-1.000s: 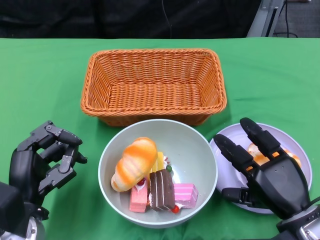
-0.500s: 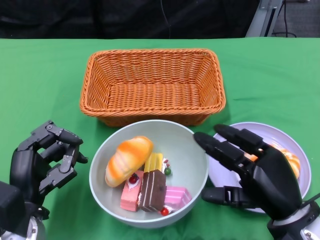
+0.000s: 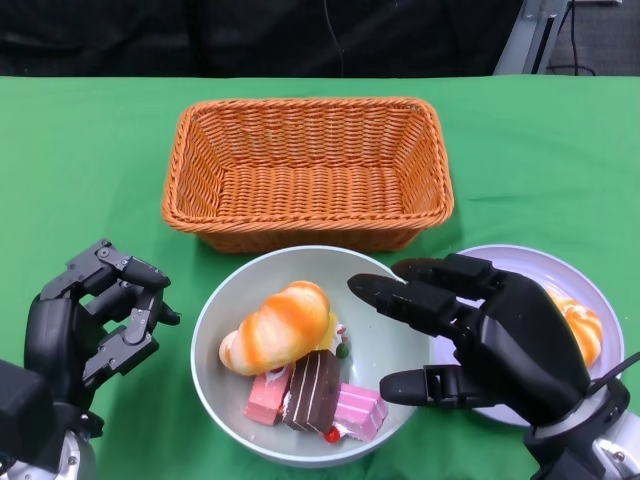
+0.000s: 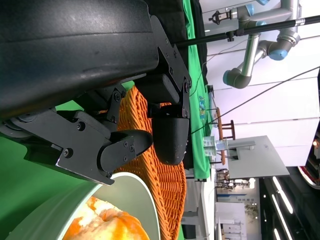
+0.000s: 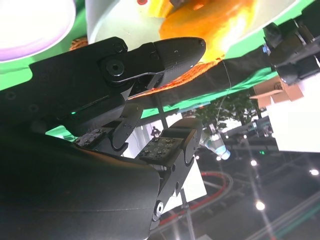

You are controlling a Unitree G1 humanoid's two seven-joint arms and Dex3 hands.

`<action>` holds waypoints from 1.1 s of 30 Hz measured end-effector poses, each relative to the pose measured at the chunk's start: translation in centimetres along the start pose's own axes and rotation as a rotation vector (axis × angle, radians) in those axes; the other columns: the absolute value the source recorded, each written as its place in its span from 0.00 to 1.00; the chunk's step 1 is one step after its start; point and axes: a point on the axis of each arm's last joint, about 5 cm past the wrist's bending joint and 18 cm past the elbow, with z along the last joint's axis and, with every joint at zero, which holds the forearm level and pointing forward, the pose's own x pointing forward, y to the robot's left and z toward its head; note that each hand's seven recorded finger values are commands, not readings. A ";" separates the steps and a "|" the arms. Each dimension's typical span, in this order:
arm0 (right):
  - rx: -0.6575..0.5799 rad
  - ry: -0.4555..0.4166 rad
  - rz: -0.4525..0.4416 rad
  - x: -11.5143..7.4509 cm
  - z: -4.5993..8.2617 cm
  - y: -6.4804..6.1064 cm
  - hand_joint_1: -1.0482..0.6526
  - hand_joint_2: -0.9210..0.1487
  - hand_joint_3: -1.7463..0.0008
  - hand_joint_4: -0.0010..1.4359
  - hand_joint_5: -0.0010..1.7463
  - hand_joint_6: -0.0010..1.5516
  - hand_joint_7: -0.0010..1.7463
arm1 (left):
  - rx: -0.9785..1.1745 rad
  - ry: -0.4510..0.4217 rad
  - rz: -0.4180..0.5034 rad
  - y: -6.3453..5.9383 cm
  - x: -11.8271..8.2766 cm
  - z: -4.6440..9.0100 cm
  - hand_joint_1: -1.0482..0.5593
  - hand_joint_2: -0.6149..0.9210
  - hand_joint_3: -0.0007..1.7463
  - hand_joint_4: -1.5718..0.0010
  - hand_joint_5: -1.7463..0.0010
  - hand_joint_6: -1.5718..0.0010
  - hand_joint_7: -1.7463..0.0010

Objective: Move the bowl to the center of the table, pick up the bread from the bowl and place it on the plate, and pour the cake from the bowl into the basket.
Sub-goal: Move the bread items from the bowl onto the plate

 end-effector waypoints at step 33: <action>-0.195 -0.057 0.220 4.4 0.9 -1.7 0.14 0.00 0.99 0.39 0.00 0.33 0.00 | 0.019 -0.001 0.001 -0.4 0.0 -0.1 0.59 0.88 0.45 0.51 0.11 0.51 0.26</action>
